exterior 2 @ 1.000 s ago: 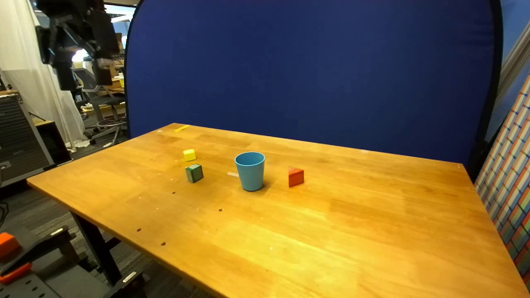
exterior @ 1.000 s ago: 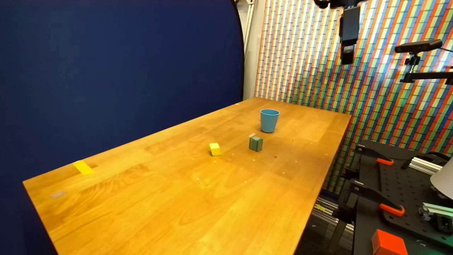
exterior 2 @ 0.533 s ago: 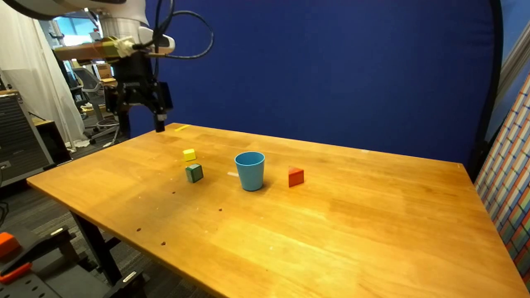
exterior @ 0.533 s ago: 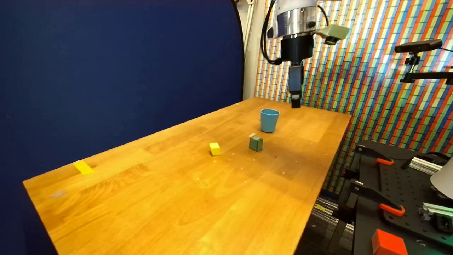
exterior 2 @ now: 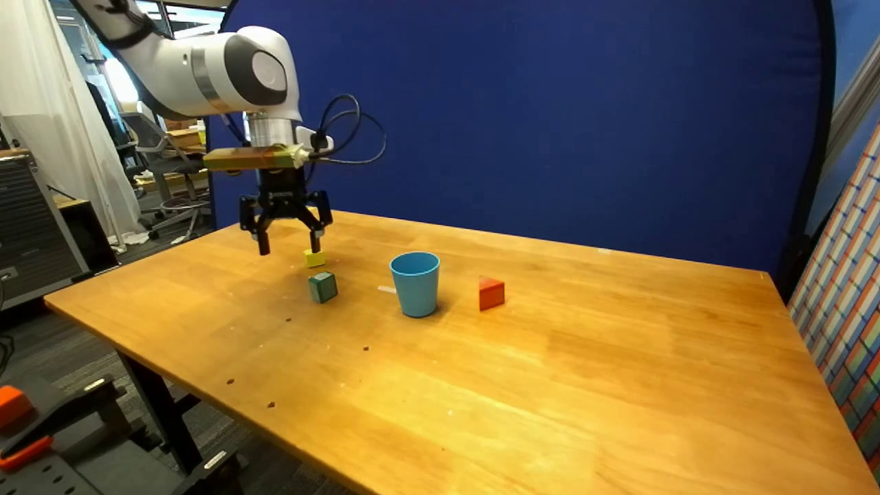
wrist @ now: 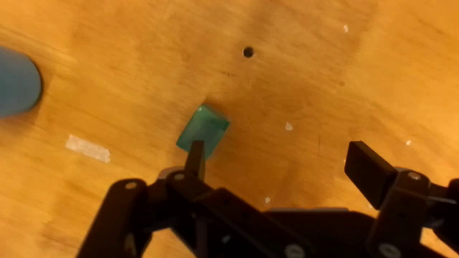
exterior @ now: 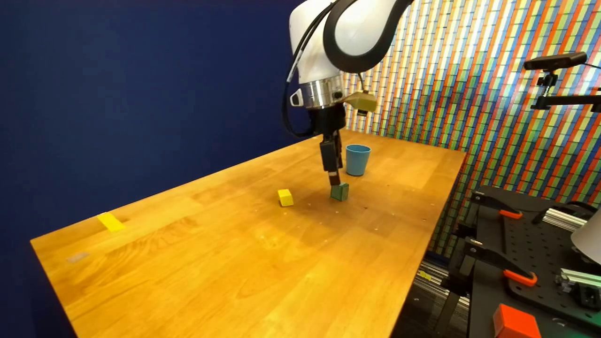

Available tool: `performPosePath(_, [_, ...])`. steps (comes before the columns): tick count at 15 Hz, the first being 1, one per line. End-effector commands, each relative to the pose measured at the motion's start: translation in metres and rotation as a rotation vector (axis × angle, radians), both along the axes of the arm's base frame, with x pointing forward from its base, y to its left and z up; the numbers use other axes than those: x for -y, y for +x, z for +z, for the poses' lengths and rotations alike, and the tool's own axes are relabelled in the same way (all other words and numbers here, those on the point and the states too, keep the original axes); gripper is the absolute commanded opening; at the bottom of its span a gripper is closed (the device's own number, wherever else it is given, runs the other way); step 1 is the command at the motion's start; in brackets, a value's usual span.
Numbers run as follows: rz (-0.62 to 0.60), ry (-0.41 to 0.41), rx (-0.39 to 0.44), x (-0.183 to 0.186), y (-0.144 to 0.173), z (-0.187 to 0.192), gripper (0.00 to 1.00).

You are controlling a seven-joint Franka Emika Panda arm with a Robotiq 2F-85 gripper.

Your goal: Put the yellow block inside the blue cup

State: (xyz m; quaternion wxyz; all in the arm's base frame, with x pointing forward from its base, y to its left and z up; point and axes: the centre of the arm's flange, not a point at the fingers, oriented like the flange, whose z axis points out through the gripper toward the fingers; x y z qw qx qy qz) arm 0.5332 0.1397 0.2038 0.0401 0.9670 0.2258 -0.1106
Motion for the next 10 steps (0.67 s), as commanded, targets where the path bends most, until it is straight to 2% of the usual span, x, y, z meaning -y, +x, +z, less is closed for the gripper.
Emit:
performPosePath(1, [0.075,-0.012,0.002,-0.028,0.072,-0.030,1.00])
performPosePath(6, [0.110,-0.013,0.016,-0.039,0.112,-0.052,1.00])
performPosePath(10, [0.120,-0.003,0.009,-0.037,0.123,-0.054,1.00])
